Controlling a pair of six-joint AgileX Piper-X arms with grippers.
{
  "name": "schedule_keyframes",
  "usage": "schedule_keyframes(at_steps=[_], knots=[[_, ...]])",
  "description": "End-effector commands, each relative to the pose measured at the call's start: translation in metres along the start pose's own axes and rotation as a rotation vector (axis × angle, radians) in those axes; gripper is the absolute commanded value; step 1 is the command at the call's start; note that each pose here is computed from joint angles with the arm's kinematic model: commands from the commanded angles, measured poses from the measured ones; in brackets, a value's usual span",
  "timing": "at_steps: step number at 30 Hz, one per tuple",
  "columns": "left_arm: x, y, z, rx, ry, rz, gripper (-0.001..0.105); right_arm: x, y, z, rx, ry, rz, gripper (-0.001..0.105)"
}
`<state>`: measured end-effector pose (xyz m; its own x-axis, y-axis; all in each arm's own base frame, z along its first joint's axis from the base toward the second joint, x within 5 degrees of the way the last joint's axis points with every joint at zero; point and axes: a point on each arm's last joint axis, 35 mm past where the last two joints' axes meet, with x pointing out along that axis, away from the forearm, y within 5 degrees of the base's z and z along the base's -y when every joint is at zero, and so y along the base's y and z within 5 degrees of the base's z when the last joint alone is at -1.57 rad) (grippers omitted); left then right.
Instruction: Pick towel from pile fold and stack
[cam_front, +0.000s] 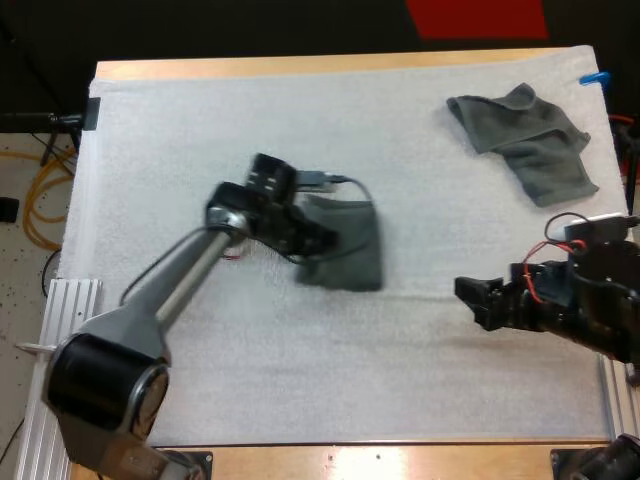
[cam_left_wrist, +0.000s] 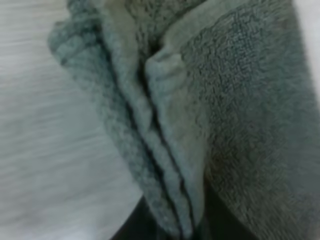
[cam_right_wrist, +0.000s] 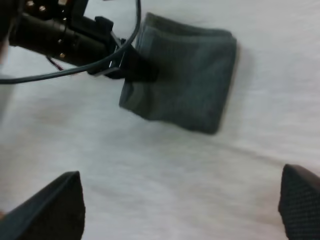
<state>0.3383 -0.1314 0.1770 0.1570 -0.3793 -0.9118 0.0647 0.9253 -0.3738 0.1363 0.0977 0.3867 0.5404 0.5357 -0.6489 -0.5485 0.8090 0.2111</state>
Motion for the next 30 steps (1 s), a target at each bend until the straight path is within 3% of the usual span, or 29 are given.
schedule_keyframes(at_steps=[1,5,14,18,23,30], knots=[[-0.010,0.012,-0.001,0.038,0.014,0.086,0.000,0.003,0.002,0.002,0.018,-0.027,0.046,0.077],[-0.031,0.063,0.003,0.025,0.027,0.252,0.000,0.012,0.002,0.002,0.033,-0.057,0.093,0.077],[-0.068,0.156,0.006,-0.165,-0.023,0.390,0.002,0.014,0.003,0.004,0.025,-0.077,0.147,0.077],[-0.078,0.178,0.002,-0.226,-0.036,0.401,0.019,0.017,0.003,0.004,0.027,-0.065,0.145,0.077],[-0.090,0.200,-0.003,-0.285,-0.034,0.448,0.057,0.025,0.002,0.005,0.032,-0.041,0.142,0.077],[-0.125,0.202,0.008,-0.294,-0.058,0.589,0.060,0.030,0.002,0.005,0.035,-0.021,0.156,0.077]])
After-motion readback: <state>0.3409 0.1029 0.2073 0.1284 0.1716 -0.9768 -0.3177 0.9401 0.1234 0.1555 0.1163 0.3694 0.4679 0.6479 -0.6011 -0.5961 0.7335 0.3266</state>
